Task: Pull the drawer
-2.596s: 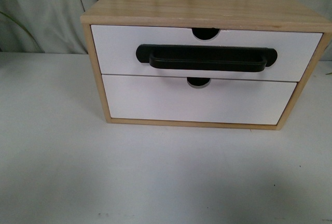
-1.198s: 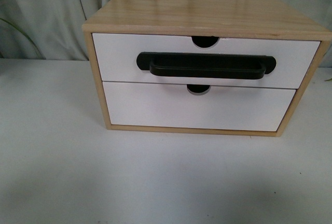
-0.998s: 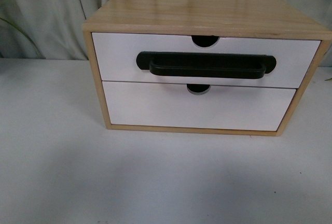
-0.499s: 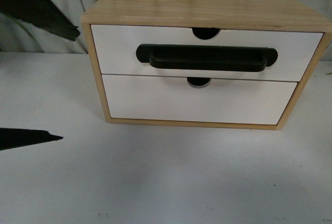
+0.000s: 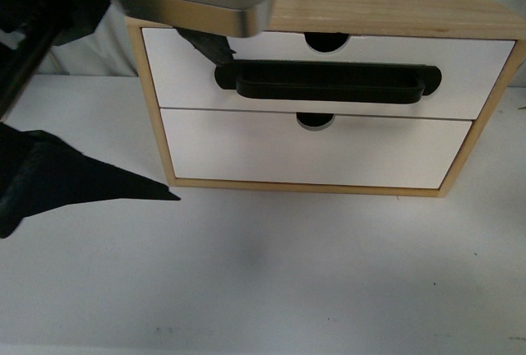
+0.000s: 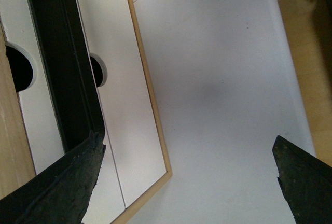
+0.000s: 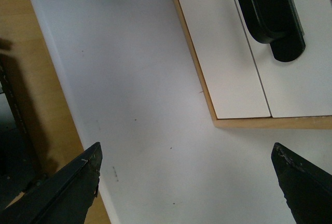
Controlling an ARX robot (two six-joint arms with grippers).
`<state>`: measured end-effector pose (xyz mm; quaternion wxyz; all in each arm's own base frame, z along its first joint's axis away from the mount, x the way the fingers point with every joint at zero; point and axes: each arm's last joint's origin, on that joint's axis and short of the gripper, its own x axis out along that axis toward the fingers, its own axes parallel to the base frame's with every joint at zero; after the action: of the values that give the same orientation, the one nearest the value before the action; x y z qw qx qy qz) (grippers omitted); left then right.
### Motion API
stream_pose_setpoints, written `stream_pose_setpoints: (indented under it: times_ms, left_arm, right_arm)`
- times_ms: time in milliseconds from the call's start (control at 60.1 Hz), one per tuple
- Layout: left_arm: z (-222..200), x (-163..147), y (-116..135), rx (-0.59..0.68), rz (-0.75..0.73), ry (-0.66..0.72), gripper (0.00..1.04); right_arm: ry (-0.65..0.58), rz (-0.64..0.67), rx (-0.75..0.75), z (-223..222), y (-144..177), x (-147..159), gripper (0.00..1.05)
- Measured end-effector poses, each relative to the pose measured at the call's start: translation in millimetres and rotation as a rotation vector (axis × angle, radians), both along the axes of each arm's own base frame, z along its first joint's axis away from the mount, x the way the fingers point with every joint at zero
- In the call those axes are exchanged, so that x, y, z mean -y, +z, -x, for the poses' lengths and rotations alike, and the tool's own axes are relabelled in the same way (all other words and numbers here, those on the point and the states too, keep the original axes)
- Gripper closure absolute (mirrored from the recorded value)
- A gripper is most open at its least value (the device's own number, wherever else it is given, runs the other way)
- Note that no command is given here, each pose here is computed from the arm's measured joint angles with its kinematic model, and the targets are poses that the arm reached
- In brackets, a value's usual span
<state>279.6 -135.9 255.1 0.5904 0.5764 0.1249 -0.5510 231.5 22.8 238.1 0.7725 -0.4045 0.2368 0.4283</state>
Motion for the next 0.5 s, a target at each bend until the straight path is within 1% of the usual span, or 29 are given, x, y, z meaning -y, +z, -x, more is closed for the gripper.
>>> stream_pose_setpoints:
  times_ms: [316, 499]
  left_arm:
    - [-21.9, 22.9, -6.9, 0.018, -0.032, 0.025, 0.06]
    - [-33.5, 29.4, -13.2, 0.024, -0.050, 0.039, 0.06]
  right_arm:
    - [0.061, -0.016, 0.001, -24.3, -6.7, -13.9, 0.09]
    - [0.074, -0.027, 0.008, -31.4, -8.0, -19.3, 0.09]
